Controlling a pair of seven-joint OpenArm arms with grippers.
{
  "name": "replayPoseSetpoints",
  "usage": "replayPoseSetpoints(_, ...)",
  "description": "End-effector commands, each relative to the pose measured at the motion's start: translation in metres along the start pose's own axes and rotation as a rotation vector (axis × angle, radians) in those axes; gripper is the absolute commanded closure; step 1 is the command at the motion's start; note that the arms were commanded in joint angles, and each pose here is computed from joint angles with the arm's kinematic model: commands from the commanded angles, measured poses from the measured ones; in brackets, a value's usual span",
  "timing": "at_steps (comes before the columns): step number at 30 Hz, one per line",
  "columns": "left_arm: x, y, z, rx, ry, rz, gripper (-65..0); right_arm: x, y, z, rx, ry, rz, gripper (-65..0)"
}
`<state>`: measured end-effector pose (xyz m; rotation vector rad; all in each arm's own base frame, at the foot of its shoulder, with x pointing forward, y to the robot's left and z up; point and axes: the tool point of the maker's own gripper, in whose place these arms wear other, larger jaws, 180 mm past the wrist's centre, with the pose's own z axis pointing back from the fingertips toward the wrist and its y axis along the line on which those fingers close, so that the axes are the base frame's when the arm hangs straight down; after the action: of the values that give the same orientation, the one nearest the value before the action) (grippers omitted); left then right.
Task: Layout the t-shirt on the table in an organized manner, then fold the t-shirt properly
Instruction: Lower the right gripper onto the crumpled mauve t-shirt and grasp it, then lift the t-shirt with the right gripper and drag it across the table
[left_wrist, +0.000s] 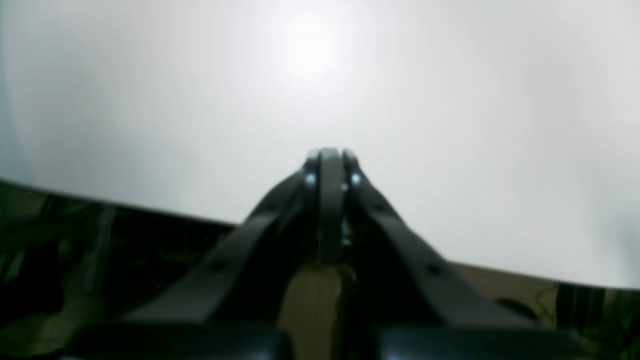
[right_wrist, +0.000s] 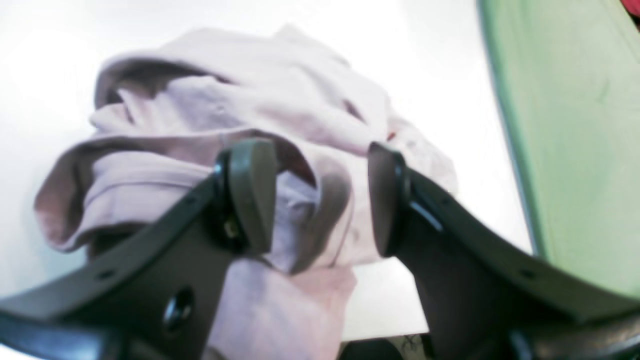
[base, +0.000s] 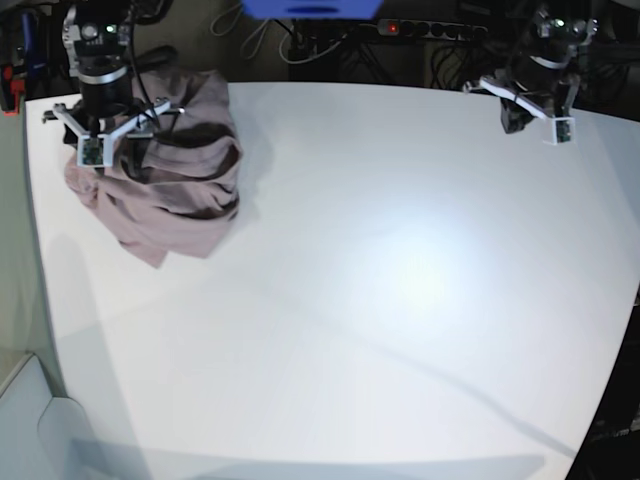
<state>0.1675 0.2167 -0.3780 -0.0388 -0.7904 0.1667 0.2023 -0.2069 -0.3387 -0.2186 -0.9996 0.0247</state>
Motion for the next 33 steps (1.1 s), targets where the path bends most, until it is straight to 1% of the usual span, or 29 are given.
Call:
replayPoseSetpoints(1,0.011,0.000,0.001,-0.003,-0.039,-0.008,-0.1,0.012,-0.002,0.000,-0.004,-0.044,0.007,-30.4)
replayPoseSetpoints(6,0.011,0.000,0.002,-0.002,-0.036,-0.009,-0.1,0.004,-0.003,-0.002,-0.006,-0.006,0.006,-30.3)
replayPoseSetpoints(15,0.010,0.000,0.002,-0.002,-0.033,-0.009,-0.1,-0.001,-0.005,-0.008,-0.015,0.008,0.003,-29.6)
replayPoseSetpoints(17,0.010,0.000,0.002,-0.002,-0.033,-0.009,-0.1,-0.001,-0.005,-0.008,-0.015,0.008,0.003,-26.5)
replayPoseSetpoints(19,0.010,0.000,0.002,-0.002,-0.033,-0.009,-0.1,-0.001,-0.005,-0.009,-0.015,0.015,0.002,-21.3)
replayPoseSetpoints(21,0.010,0.000,0.002,-0.002,-0.033,-0.009,-0.1,-0.006,-0.007,-0.010,-0.019,0.049,0.001,-13.9)
replayPoseSetpoints(24,0.010,0.000,0.002,-0.002,-0.033,-0.009,-0.1,-0.005,-0.013,-0.014,-0.039,0.072,-0.005,-0.6)
replayPoseSetpoints(28,0.010,0.000,0.002,-0.001,-0.032,-0.007,-0.1,0.000,-0.022,-0.015,-0.063,0.068,-0.009,0.0)
replayPoseSetpoints(33,0.009,0.000,0.002,-0.002,-0.030,-0.007,-0.1,0.024,-0.021,-0.020,-0.064,0.003,-0.016,0.0)
